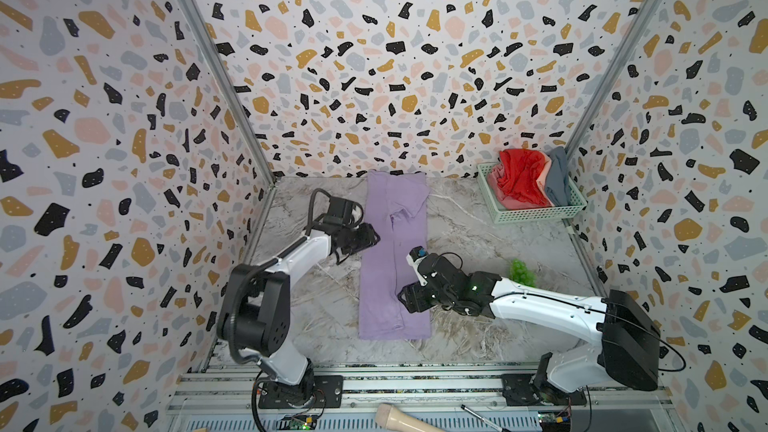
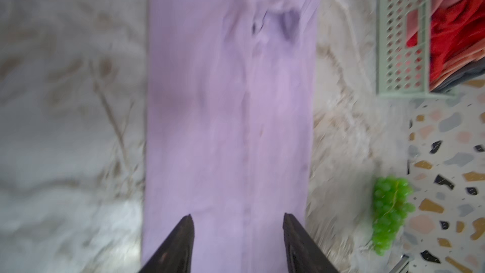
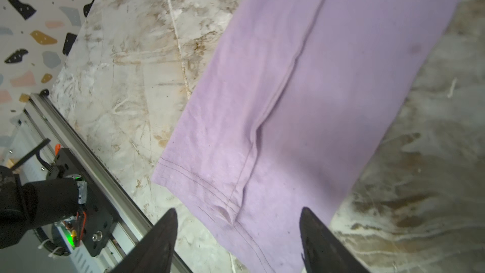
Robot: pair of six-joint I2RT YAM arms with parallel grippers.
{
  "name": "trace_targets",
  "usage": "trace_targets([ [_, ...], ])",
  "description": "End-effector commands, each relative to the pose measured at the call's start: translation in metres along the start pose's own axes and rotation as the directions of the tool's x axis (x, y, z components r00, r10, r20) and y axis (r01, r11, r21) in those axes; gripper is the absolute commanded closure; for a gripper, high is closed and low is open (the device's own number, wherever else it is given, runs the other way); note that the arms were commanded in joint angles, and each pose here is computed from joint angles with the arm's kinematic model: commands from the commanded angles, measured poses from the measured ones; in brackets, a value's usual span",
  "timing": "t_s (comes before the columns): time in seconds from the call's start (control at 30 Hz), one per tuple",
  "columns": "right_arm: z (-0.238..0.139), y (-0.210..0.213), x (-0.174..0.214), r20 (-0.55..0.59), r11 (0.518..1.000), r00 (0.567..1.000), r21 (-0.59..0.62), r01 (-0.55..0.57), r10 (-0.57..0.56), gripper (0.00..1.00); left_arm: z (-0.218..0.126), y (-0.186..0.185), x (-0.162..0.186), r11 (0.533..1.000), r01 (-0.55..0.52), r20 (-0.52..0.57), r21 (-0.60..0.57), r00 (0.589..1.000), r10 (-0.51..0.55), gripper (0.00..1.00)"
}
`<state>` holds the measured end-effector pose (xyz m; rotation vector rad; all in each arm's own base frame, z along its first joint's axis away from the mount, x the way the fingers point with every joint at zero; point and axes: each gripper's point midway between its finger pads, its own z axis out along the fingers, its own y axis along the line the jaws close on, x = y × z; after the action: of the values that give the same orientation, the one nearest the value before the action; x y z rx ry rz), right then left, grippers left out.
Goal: Fold and stack the t-shirts
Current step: 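Move both grippers to the strip's end nearest the robot and grasp it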
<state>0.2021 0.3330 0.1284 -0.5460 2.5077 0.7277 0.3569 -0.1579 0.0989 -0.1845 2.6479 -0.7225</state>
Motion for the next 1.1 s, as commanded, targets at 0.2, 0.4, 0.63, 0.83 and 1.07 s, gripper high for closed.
trace_targets([
  [0.2,-0.017,-0.035,0.070,-0.215,0.959,0.940,-0.042,-0.279,0.264,0.23,-0.046,0.046,0.135,0.996,-0.022,-0.172,-0.082,0.985,0.007,0.45],
  [0.4,0.003,-0.026,0.101,-0.336,0.945,0.903,-0.088,-0.314,0.268,0.23,-0.054,0.065,0.179,0.994,0.002,-0.251,-0.107,0.968,-0.029,0.46],
  [0.63,0.023,-0.031,0.119,-0.383,0.941,0.883,-0.085,-0.328,0.273,0.25,-0.048,0.069,0.207,0.997,0.020,-0.344,-0.073,0.938,-0.044,0.51],
  [0.83,0.033,-0.028,0.130,-0.414,0.937,0.872,-0.104,-0.333,0.263,0.31,-0.038,0.070,0.217,0.994,0.074,-0.351,-0.079,0.931,-0.097,0.53],
  [1.07,0.045,-0.024,0.137,-0.449,0.943,0.860,-0.099,-0.317,0.241,0.56,-0.024,0.061,0.224,0.996,0.083,-0.386,-0.042,0.918,-0.093,0.56],
])
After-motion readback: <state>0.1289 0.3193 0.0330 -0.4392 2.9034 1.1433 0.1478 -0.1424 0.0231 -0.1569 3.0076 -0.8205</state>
